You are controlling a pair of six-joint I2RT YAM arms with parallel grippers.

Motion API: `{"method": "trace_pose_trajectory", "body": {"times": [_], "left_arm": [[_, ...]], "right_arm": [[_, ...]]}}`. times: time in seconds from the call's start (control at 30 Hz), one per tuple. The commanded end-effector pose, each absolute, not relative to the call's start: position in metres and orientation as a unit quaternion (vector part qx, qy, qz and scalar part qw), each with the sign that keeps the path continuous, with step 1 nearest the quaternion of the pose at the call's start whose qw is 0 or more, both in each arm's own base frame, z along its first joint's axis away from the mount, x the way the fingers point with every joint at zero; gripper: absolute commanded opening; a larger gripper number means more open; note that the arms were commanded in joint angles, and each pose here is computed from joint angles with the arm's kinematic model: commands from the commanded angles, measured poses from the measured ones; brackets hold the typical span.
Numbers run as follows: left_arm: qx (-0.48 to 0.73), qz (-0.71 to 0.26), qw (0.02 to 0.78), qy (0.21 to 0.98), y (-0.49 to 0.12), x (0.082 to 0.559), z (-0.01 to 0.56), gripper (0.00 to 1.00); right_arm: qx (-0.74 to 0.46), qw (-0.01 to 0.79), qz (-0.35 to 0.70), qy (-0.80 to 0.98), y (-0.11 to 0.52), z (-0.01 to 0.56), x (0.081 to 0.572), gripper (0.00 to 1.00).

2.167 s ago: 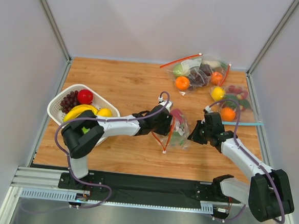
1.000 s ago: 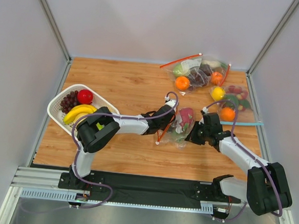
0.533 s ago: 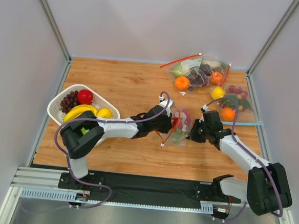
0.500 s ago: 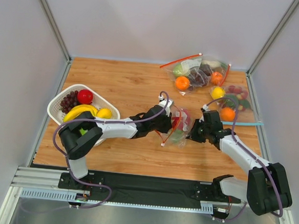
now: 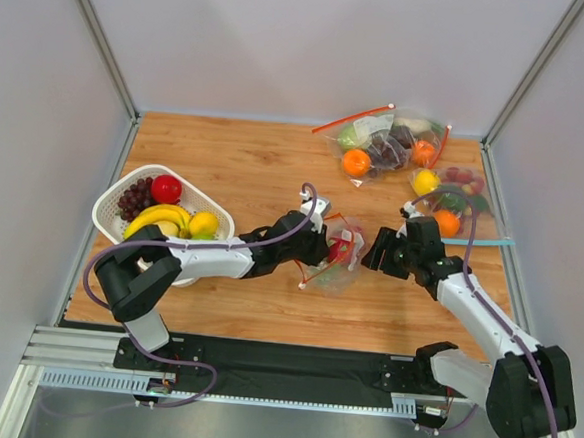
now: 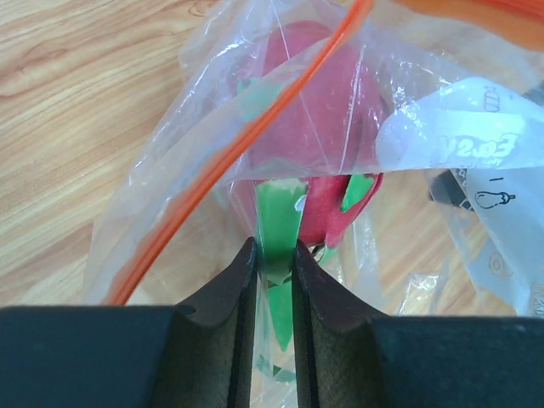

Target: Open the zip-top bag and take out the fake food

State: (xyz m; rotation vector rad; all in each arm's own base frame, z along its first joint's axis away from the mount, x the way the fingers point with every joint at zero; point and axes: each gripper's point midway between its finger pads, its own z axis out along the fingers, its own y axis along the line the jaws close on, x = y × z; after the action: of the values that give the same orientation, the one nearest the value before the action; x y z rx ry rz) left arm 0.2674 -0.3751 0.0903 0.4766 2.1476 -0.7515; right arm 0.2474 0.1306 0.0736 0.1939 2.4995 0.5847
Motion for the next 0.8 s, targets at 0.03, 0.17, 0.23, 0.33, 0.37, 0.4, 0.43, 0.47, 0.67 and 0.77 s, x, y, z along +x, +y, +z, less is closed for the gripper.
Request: {"method": "trace_pose_trajectory", "body": {"times": [0.03, 0.17, 0.23, 0.33, 0.37, 0.4, 0.43, 0.47, 0.67, 0.77], "left_arm": [[0.198, -0.332, 0.432, 0.815, -0.382, 0.266, 0.121, 0.0], [0.192, -0.305, 0.426, 0.83, -0.365, 0.264, 0.106, 0.0], [0.179, -0.298, 0.424, 0.836, -0.356, 0.268, 0.104, 0.0], [0.165, -0.279, 0.406, 0.855, -0.338, 0.275, 0.088, 0.0], [0.158, -0.27, 0.397, 0.863, -0.33, 0.279, 0.079, 0.0], [0.155, -0.266, 0.395, 0.866, -0.326, 0.281, 0.075, 0.0], [0.154, -0.261, 0.392, 0.869, -0.323, 0.282, 0.071, 0.0], [0.152, -0.255, 0.389, 0.872, -0.318, 0.284, 0.065, 0.0], [0.154, -0.248, 0.366, 0.884, -0.314, 0.284, 0.048, 0.0], [0.151, -0.245, 0.353, 0.89, -0.312, 0.284, 0.039, 0.0]], "right_arm": [[0.047, 0.354, 0.228, 0.906, 0.122, 0.119, 0.261, 0.71], [0.028, 0.376, 0.272, 0.885, 0.132, 0.136, 0.27, 0.78], [0.015, 0.385, 0.305, 0.871, 0.141, 0.142, 0.277, 0.78], [-0.008, 0.389, 0.35, 0.852, 0.157, 0.146, 0.286, 0.79], [-0.012, 0.389, 0.36, 0.848, 0.161, 0.146, 0.288, 0.79], [-0.006, 0.385, 0.369, 0.846, 0.165, 0.143, 0.295, 0.79], [-0.008, 0.381, 0.379, 0.843, 0.168, 0.144, 0.298, 0.79], [-0.003, 0.37, 0.383, 0.847, 0.169, 0.138, 0.299, 0.79], [0.013, 0.359, 0.427, 0.83, 0.183, 0.128, 0.321, 0.78], [0.018, 0.343, 0.459, 0.819, 0.192, 0.123, 0.322, 0.78]]}}
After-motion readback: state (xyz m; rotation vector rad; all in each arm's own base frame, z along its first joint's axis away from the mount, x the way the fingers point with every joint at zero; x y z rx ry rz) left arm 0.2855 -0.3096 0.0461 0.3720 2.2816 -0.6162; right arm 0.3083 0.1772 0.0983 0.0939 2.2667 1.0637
